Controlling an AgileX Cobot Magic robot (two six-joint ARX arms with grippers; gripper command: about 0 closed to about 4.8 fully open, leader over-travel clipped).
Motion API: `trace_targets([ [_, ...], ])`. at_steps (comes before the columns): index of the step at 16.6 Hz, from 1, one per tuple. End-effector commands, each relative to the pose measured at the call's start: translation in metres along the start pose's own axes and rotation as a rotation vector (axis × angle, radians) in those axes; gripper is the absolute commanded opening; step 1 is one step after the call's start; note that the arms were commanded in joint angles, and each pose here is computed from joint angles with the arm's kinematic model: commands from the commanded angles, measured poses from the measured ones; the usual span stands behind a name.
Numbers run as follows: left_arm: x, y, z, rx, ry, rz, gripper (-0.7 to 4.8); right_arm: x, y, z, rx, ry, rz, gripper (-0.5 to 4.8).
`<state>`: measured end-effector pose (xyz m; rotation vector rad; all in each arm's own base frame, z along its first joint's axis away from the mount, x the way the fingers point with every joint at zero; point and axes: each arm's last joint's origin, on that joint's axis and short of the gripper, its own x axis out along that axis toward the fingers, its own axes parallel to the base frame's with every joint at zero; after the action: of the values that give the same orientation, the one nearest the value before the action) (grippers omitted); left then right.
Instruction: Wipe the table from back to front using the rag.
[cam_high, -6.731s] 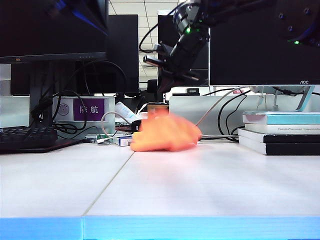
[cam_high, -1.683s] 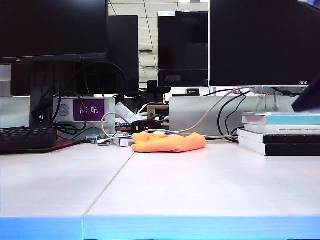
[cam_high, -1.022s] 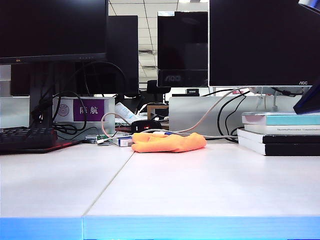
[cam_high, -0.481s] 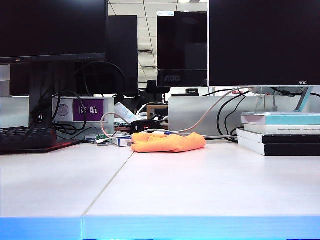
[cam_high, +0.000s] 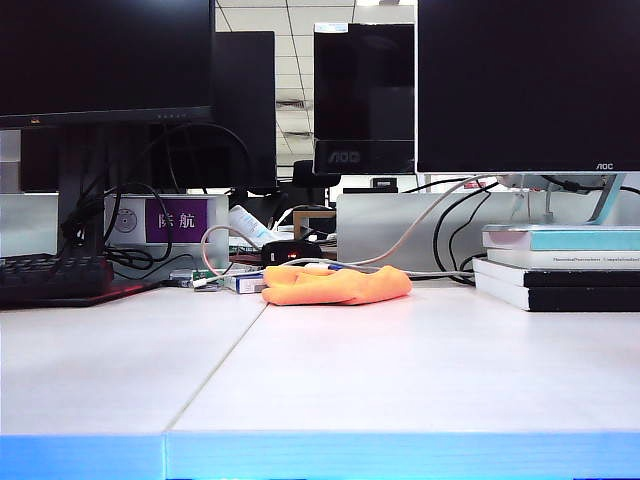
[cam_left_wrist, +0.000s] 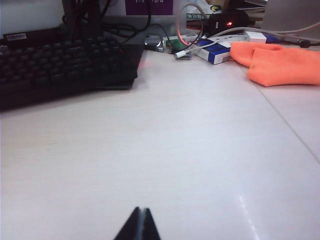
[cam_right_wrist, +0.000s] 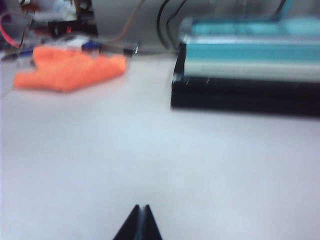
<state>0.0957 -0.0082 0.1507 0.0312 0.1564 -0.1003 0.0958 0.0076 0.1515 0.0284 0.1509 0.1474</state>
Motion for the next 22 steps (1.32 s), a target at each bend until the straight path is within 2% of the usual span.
trace_targets([
  [1, 0.0001, -0.0003, -0.002, 0.0, 0.016, -0.005, -0.02, 0.0005, -0.0026, -0.0043, -0.001, 0.025, -0.088, -0.01],
  [4, 0.0001, -0.0003, -0.002, 0.0, 0.016, -0.005, -0.02, 0.0005, -0.0034, -0.0042, -0.002, 0.024, -0.122, -0.01],
  [14, 0.0, -0.0003, -0.002, 0.0, 0.016, -0.005, -0.02, 0.0008, 0.0032, -0.0035, -0.018, 0.015, -0.117, -0.01],
  [16, 0.0, -0.0003, -0.002, 0.0, 0.016, -0.005, -0.02, 0.0009, 0.0046, -0.0028, -0.017, 0.009, -0.069, 0.0],
  [22, 0.0, -0.0003, -0.002, 0.0, 0.016, -0.005, -0.02, 0.001, 0.0047, -0.0029, -0.017, 0.009, -0.064, -0.01],
])
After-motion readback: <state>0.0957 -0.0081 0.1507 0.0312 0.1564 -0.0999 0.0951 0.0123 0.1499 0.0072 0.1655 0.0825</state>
